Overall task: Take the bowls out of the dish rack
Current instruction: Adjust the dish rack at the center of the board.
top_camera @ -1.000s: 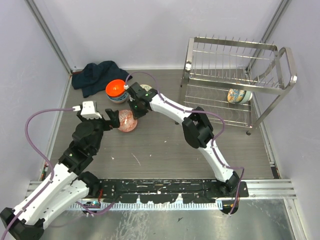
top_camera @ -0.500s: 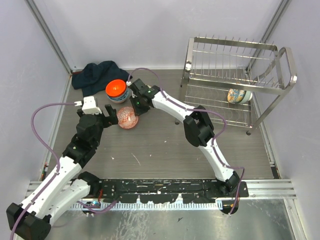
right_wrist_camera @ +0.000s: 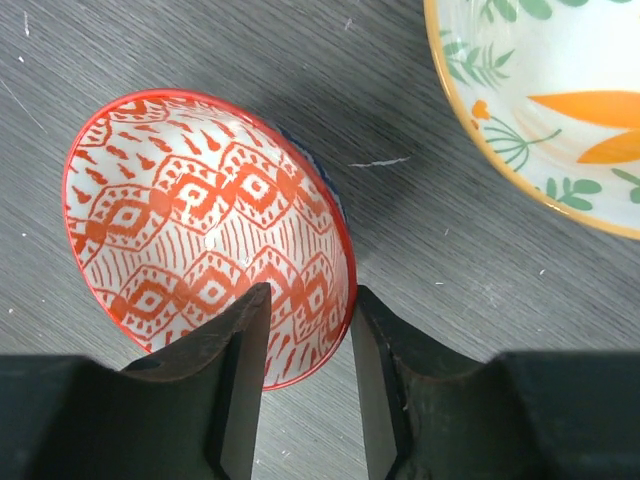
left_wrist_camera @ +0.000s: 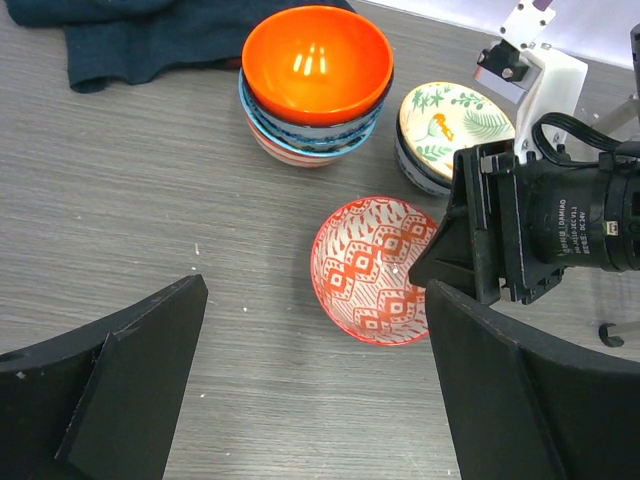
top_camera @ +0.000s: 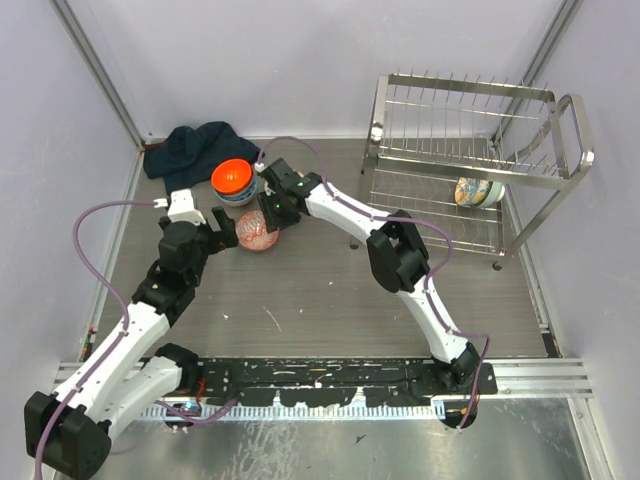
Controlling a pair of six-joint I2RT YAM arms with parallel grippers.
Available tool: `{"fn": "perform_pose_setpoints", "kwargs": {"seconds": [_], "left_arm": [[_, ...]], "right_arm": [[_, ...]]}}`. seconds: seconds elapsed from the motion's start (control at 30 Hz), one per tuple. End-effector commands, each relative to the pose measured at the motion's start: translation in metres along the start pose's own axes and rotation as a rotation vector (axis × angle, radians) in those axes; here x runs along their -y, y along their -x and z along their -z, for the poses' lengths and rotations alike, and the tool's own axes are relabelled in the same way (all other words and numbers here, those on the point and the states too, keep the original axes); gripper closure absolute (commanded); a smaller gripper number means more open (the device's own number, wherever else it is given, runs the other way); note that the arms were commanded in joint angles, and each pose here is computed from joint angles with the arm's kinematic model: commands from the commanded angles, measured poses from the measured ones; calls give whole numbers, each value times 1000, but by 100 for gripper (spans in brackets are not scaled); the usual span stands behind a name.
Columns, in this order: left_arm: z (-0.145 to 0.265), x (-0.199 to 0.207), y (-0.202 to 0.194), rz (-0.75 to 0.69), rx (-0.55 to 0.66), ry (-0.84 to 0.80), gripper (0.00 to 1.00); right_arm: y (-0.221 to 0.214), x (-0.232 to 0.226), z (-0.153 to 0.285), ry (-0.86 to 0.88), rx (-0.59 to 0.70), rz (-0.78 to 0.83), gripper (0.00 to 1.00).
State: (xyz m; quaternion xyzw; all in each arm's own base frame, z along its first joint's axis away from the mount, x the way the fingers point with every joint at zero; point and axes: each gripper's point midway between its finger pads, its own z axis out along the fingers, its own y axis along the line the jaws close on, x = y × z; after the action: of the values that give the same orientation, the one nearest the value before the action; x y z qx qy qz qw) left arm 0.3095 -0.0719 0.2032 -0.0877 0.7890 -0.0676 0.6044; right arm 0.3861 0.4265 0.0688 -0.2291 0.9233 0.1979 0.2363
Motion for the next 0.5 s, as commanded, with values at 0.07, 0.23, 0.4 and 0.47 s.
{"fn": "perform_pose_setpoints", "kwargs": {"seconds": [0.07,0.23,0.4,0.47], "left_arm": [[-9,4,-6,27,7,-16,2],[-21,4,-21,28,-20,-5,2],[-31,3,-33,42,-35,10,2],[-33,2,-34,49,-30,18,2]], "right_arm": [[31,-16,28,55,114,22,51],[33,-14,39,42,145,29,48],[39,-9,61,14,208,39,45],[43,-10,72,14,242,46,44]]}}
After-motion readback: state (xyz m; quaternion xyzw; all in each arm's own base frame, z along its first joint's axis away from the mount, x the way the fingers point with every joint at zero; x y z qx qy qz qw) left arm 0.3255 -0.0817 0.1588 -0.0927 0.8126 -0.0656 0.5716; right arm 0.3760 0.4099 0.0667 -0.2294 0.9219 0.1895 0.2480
